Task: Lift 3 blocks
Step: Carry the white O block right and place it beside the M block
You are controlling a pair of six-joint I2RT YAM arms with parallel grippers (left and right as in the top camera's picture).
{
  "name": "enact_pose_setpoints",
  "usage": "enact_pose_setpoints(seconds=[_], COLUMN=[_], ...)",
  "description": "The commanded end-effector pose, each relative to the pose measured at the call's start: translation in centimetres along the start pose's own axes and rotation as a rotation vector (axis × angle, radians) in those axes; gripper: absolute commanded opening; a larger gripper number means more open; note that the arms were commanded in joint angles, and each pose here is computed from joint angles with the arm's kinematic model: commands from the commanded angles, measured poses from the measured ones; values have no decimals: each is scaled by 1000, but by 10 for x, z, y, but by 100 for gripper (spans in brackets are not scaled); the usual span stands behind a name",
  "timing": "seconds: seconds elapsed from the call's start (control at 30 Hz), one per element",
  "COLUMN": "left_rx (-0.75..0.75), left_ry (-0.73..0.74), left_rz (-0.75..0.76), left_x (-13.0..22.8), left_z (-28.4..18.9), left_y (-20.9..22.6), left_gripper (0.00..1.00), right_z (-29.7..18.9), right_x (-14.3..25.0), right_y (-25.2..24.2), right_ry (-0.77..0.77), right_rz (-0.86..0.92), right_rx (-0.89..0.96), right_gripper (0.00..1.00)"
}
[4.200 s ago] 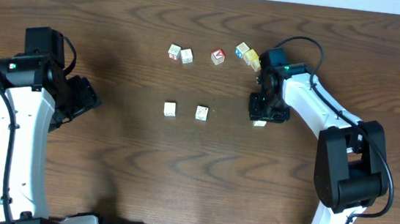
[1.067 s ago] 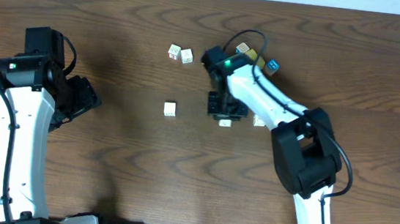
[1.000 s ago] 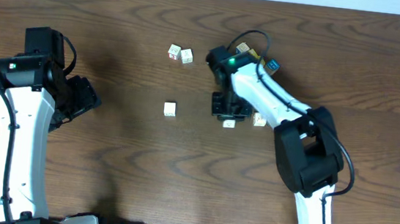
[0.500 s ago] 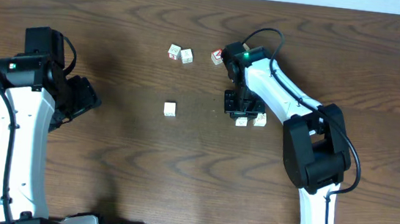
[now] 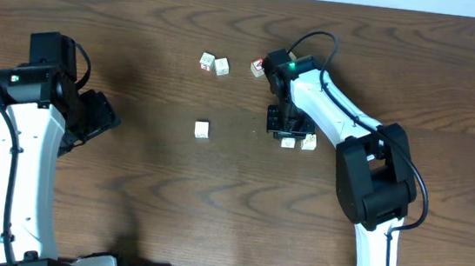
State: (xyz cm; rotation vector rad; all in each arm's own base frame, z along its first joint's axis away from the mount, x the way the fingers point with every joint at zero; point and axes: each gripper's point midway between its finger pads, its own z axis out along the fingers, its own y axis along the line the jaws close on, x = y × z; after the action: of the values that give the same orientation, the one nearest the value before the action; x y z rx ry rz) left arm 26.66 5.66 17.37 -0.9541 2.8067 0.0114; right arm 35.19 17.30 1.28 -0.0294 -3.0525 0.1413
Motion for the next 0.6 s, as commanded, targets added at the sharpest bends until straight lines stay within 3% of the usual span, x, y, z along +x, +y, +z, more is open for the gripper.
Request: enact_pose_setpoints(seconds=[0.0, 0.57], left_rx=[0, 0], left_ry=[-16, -16], left_rz=[-13, -13], left_x=[-3, -3], left_z=[-5, -5], left_y=[1, 1], left_gripper=[77, 77], right_z=[1, 1], right_x=[-4, -4], right_y=[-6, -17], right_ry=[-14, -2], right_rz=[27, -1], right_rx=[25, 44], right_gripper=[26, 29])
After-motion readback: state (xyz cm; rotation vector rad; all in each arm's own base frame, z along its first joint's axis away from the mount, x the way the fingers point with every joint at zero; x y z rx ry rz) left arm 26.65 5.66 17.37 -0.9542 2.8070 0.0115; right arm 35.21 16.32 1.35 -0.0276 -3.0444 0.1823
